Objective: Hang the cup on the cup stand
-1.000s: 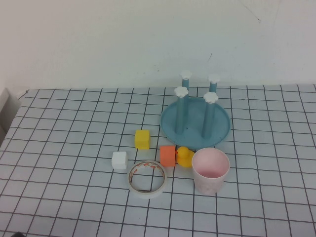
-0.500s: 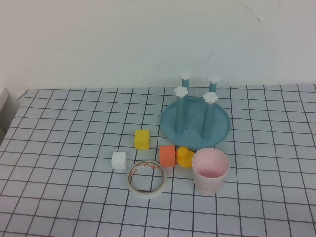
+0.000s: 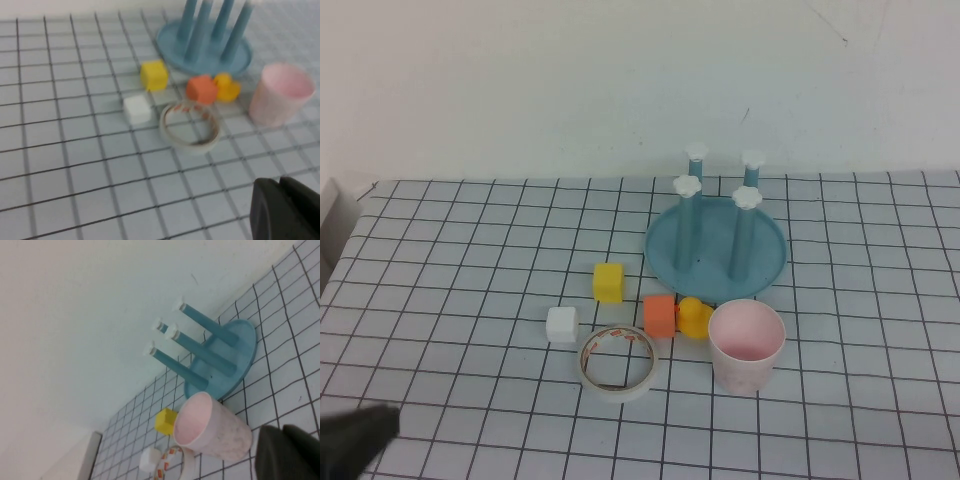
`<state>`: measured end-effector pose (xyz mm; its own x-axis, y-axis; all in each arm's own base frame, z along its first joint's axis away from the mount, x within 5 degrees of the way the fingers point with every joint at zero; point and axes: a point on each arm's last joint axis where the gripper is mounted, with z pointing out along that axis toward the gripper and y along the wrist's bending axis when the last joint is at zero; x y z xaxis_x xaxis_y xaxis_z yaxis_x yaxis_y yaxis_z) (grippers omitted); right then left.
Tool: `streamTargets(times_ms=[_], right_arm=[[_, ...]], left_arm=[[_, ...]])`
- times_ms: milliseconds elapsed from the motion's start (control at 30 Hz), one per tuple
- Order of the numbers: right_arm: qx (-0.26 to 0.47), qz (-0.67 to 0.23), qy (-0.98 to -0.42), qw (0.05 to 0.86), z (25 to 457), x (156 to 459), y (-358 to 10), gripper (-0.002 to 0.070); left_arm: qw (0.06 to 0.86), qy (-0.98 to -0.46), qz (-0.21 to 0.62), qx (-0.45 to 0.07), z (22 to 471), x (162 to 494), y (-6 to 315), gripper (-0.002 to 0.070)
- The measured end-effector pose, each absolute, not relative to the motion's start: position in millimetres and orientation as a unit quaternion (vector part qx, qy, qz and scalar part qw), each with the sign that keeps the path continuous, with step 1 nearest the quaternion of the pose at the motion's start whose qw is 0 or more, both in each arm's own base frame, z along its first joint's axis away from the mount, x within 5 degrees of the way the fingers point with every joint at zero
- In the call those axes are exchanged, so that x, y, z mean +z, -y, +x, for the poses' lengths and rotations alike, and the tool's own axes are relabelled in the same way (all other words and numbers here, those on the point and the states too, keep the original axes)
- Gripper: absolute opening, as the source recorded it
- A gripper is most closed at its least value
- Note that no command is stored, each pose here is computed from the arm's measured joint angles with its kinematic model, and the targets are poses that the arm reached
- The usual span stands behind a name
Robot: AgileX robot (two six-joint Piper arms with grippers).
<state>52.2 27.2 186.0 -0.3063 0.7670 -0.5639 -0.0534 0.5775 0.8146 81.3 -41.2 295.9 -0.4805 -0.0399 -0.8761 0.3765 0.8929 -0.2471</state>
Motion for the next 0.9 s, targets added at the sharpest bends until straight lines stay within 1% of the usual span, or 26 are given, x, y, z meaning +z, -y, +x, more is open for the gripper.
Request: streamTargets(times_ms=[100, 167, 267, 300, 400, 467, 567, 700, 767, 900], right_arm=[[0.373, 0.221, -0.726, 0.533, 51, 184, -30, -0.0001], [0.364, 0.198, -0.737, 0.533, 50, 183, -31, -0.0001], [0.356, 0.184, -0.742, 0.538, 50, 183, -32, -0.0001], [0.354, 0.18, -0.743, 0.539, 50, 183, -32, -0.0001], [0.353, 0.179, -0.744, 0.539, 50, 183, -32, -0.0001], [0.353, 0.178, -0.744, 0.538, 50, 183, -32, -0.0001], [0.356, 0.174, -0.748, 0.532, 49, 182, -34, -0.0001], [0.357, 0.166, -0.753, 0.527, 49, 181, -35, -0.0001], [0.356, 0.163, -0.754, 0.527, 49, 181, -35, -0.0001], [0.355, 0.161, -0.755, 0.527, 48, 181, -35, -0.0001]], left_arm=[[0.45, -0.863, 0.155, -0.168, 108, 320, 41, -0.0003], [0.414, -0.876, 0.19, -0.158, 131, 333, 42, -0.0003], [0.361, -0.889, 0.235, -0.154, 164, 343, 48, -0.0003], [0.328, -0.893, 0.269, -0.151, 183, 345, 57, -0.0003], [0.279, -0.898, 0.317, -0.126, 213, 344, 78, -0.0003], [0.254, -0.896, 0.348, -0.104, 228, 343, 98, -0.0003], [0.237, -0.885, 0.394, -0.073, 243, 342, 132, -0.0003], [0.224, -0.866, 0.444, -0.047, 256, 335, 179, -0.0003], [0.218, -0.858, 0.464, -0.039, 261, 329, 202, -0.0002], [0.202, -0.855, 0.477, -0.043, 273, 315, 238, -0.0001]])
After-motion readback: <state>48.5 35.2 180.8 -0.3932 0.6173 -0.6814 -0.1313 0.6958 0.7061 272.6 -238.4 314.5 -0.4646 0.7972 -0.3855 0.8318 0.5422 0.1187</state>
